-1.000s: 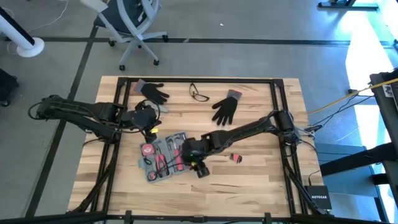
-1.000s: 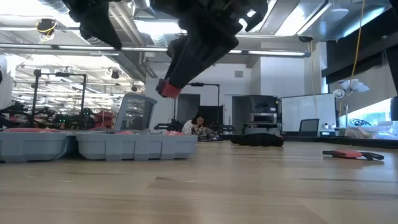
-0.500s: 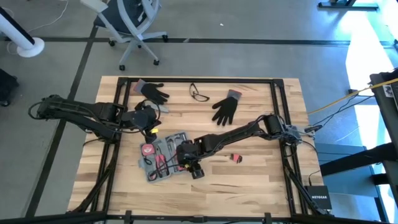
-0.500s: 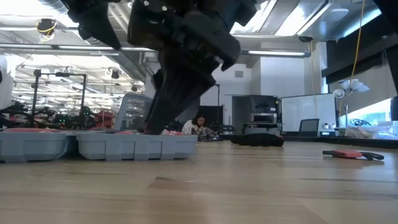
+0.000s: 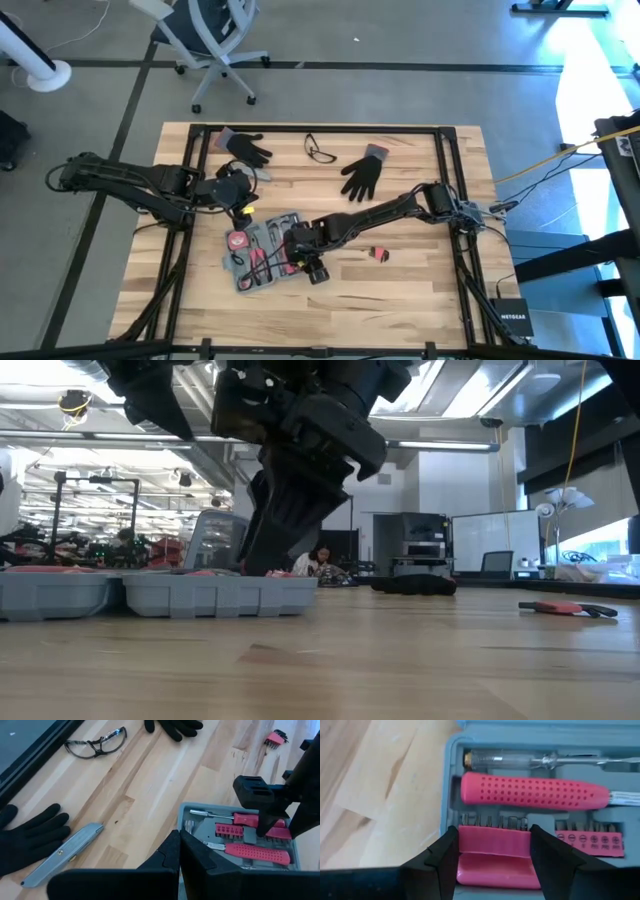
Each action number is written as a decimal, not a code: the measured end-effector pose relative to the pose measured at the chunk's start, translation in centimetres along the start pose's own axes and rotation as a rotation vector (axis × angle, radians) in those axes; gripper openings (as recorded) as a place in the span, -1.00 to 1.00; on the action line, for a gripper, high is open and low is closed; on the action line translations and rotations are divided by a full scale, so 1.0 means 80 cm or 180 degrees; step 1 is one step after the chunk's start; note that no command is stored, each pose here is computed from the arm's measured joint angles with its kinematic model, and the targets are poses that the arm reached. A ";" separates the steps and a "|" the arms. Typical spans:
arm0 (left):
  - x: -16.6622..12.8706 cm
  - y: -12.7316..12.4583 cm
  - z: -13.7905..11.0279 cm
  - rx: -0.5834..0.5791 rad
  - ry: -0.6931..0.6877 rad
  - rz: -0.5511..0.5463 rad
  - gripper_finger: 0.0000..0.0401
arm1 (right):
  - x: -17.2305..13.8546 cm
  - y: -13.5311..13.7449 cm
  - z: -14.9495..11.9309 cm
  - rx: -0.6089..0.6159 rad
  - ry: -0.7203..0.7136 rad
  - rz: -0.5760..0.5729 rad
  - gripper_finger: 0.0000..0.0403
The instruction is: Prefit tool cases
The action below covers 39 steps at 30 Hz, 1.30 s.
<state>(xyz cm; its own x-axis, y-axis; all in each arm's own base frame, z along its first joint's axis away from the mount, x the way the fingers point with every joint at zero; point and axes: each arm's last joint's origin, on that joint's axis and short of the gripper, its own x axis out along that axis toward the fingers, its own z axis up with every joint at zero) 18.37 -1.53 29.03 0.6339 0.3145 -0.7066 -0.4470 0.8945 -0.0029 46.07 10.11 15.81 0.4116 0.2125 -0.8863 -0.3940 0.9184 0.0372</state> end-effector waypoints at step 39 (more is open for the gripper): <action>0.002 -0.001 0.000 -0.0092 -0.0034 -0.0015 -1.00 | -0.021 -0.003 -0.005 0.0273 0.0485 -0.0046 -0.70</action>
<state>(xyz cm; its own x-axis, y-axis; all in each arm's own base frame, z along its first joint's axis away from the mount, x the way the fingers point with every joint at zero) 18.51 -1.54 28.97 0.6426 0.3137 -0.6990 -0.4620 0.8865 -0.0269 45.12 9.39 17.08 0.2848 0.1520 -0.9465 -0.3148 0.9474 0.0574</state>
